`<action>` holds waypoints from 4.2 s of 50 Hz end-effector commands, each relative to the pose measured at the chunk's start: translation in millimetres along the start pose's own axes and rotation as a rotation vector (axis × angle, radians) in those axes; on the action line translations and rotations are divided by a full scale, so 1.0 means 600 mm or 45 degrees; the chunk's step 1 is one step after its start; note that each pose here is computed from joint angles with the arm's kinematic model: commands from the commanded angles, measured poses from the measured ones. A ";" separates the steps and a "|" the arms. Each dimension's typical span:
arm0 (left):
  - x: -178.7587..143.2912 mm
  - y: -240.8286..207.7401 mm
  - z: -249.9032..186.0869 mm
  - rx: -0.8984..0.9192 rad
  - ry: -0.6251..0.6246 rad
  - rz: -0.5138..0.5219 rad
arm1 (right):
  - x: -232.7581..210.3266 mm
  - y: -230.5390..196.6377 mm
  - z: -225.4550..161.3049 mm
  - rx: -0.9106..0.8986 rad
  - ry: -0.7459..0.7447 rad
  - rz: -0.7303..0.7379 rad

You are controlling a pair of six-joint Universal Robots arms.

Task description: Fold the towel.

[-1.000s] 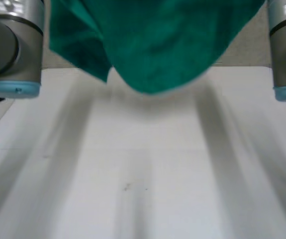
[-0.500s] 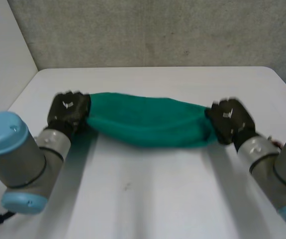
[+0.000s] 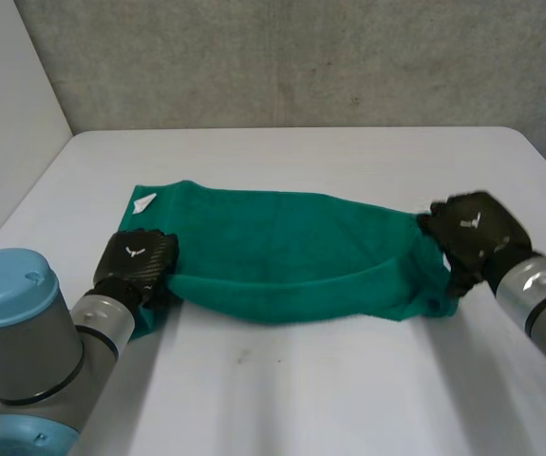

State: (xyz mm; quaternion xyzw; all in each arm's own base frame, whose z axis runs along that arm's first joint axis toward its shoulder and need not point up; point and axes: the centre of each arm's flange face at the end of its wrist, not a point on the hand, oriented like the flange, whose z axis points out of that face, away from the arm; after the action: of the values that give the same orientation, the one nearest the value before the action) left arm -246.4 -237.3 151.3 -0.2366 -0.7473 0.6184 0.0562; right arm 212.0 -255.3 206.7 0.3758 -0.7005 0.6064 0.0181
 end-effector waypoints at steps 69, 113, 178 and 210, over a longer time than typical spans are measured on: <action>-0.063 0.030 0.020 -0.109 -0.154 -0.038 | 0.105 0.007 -0.024 0.347 0.448 0.438; -0.009 0.061 -0.064 -0.334 0.006 -0.084 | 0.113 0.036 -0.015 0.281 0.429 0.452; -0.035 0.057 0.036 -0.124 -0.088 -0.031 | 0.107 0.042 -0.016 0.257 0.424 0.413; -0.100 -0.133 -0.197 -0.029 -0.234 0.168 | 0.078 -0.039 -0.134 -0.215 0.019 -0.050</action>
State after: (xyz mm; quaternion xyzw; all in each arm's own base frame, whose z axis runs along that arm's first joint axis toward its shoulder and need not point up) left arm -177.8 -188.3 260.4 -0.1971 -0.7316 0.6519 -0.0312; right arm 156.5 -235.4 272.6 0.3042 -0.7157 0.6271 0.0439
